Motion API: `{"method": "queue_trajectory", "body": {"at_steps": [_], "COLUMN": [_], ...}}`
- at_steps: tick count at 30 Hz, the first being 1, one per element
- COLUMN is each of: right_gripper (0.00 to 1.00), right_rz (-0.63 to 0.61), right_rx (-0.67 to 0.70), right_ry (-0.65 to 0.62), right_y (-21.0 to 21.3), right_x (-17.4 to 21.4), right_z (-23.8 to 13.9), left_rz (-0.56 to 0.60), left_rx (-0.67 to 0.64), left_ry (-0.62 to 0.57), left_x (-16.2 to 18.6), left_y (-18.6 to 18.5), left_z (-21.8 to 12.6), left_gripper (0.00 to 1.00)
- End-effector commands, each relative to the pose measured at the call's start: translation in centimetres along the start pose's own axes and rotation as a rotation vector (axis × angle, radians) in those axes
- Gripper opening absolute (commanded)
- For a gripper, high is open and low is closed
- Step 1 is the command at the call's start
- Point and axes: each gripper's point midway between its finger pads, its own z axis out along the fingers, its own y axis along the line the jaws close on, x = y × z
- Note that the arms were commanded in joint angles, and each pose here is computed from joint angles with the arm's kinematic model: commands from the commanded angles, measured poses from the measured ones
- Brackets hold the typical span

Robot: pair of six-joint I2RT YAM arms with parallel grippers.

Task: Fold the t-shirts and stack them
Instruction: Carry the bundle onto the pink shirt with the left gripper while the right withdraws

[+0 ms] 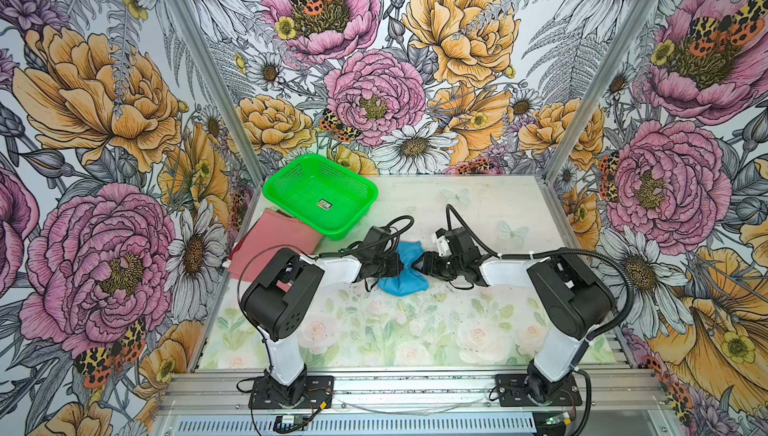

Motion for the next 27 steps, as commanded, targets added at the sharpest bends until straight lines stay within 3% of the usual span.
{"method": "queue_trajectory", "body": {"at_steps": [1, 8, 13, 17, 18, 22, 27], "right_gripper": [0.70, 0.77, 0.80, 0.89, 0.99, 0.99, 0.99], "right_rz": [0.012, -0.014, -0.058, -0.094, -0.101, -0.131, -0.142], "right_rx": [0.103, 0.105, 0.079, 0.048, 0.044, 0.034, 0.036], "right_ry": [0.009, -0.043, -0.039, -0.031, -0.031, -0.034, -0.042], "right_y": [-2.9, -3.2, -2.6, -1.9, -1.8, -1.5, -1.7], "right_x": [0.5, -1.0, -1.3, -1.3, -1.2, -0.8, -0.4], "right_z": [-2.8, -5.9, -6.2, -6.4, -6.5, -7.0, -7.5], "left_rz": [0.021, -0.047, -0.176, -0.260, -0.276, -0.344, -0.330], "left_rx": [-0.233, -0.247, -0.264, -0.305, -0.324, -0.326, -0.331], "left_ry": [0.144, 0.054, -0.066, -0.157, -0.188, -0.307, -0.324], "left_x": [4.5, 3.3, 2.5, 2.6, 2.6, 1.8, -0.5], "left_y": [5.5, 6.4, 8.2, 9.9, 10.4, 11.6, 12.2], "left_z": [-2.1, -7.6, -12.4, -16.6, -17.8, -21.9, -24.0], "left_gripper": [0.00, 0.00, 0.00, 0.00, 0.00, 0.00, 0.00]}}
